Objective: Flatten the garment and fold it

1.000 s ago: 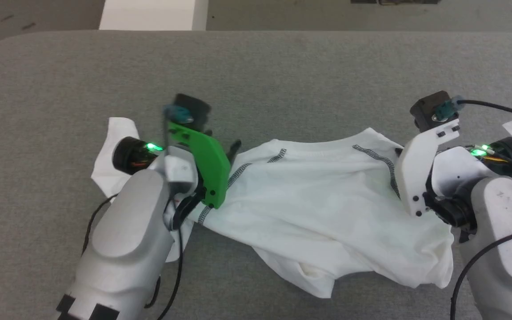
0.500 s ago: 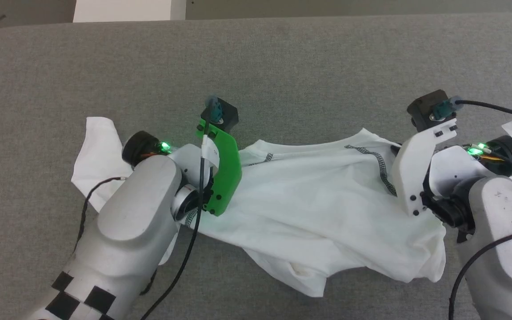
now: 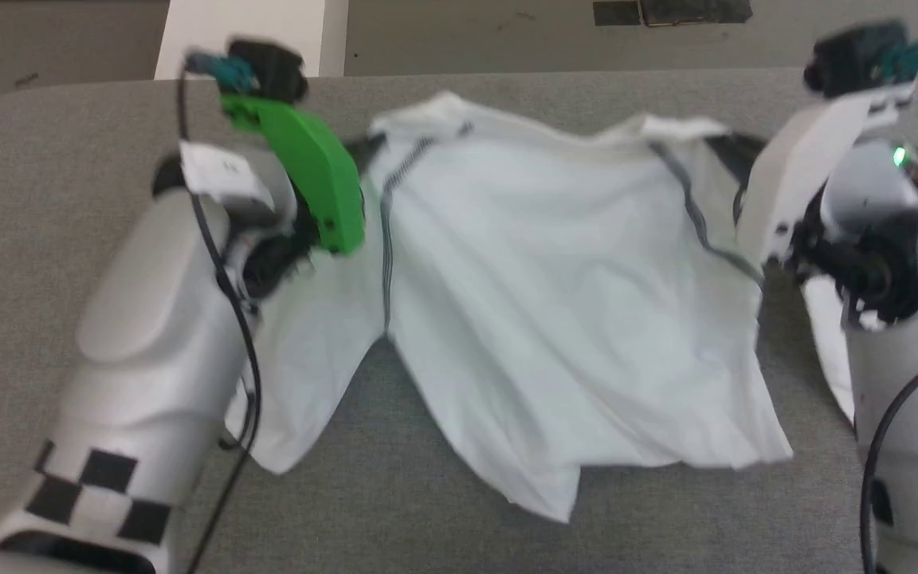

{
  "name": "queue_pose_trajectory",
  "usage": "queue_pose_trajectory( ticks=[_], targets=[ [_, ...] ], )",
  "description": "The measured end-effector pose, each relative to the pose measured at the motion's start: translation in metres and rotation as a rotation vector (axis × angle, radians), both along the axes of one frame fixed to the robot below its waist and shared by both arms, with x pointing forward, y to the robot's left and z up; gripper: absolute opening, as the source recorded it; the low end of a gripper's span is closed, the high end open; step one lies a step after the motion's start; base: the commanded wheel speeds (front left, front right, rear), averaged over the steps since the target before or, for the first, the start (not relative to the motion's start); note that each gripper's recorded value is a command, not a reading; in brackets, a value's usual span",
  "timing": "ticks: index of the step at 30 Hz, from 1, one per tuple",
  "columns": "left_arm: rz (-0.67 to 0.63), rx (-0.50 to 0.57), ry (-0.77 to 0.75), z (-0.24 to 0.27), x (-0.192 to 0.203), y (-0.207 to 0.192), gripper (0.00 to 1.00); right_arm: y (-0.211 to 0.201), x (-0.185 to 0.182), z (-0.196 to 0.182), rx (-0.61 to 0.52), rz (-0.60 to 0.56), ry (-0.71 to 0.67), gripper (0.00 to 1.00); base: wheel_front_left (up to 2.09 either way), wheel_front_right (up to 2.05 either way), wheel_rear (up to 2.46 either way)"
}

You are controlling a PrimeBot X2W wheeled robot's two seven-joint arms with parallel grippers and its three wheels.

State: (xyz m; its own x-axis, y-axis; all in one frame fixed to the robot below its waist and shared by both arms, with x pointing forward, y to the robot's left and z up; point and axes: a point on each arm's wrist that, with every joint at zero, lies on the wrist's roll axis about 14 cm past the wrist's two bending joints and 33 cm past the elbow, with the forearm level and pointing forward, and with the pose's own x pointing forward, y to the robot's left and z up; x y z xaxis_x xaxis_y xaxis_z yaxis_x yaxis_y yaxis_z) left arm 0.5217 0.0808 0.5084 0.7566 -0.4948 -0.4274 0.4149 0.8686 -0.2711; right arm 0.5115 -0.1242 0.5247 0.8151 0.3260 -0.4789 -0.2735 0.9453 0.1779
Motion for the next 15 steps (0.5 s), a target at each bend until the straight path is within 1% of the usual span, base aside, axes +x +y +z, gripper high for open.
queue_pose_trajectory(
  ticks=[2, 4, 6, 7, 12, 15],
  targets=[
    [0.008, -0.001, -0.09, 0.032, 0.018, 0.003, 0.0, 0.001, 0.014, 0.027, 0.006, 0.005, -0.052, 0.0, 0.0, 0.0, 0.0],
    [0.012, 0.046, -0.173, 0.059, 0.035, 0.009, 0.0, 0.001, 0.029, 0.054, 0.019, 0.002, -0.105, 0.0, 0.0, 0.0, 0.0],
    [0.016, 0.046, -0.237, 0.083, 0.048, 0.009, 0.0, 0.002, 0.043, 0.075, 0.033, -0.004, -0.145, 0.0, 0.0, 0.0, 0.0],
    [0.017, 0.067, -0.276, 0.095, 0.055, 0.01, 0.0, 0.003, 0.05, 0.086, 0.032, -0.003, -0.162, 0.0, 0.0, 0.0, 0.0],
    [0.061, 0.151, -0.464, 0.15, 0.087, 0.021, 0.0, 0.004, 0.08, 0.12, -0.002, -0.019, -0.22, 0.0, 0.0, 0.0, 0.0],
    [0.091, 0.186, -0.58, 0.182, 0.103, 0.027, 0.0, 0.003, 0.097, 0.147, 0.003, -0.045, -0.295, 0.0, 0.0, 0.0, 0.0]
  ],
)
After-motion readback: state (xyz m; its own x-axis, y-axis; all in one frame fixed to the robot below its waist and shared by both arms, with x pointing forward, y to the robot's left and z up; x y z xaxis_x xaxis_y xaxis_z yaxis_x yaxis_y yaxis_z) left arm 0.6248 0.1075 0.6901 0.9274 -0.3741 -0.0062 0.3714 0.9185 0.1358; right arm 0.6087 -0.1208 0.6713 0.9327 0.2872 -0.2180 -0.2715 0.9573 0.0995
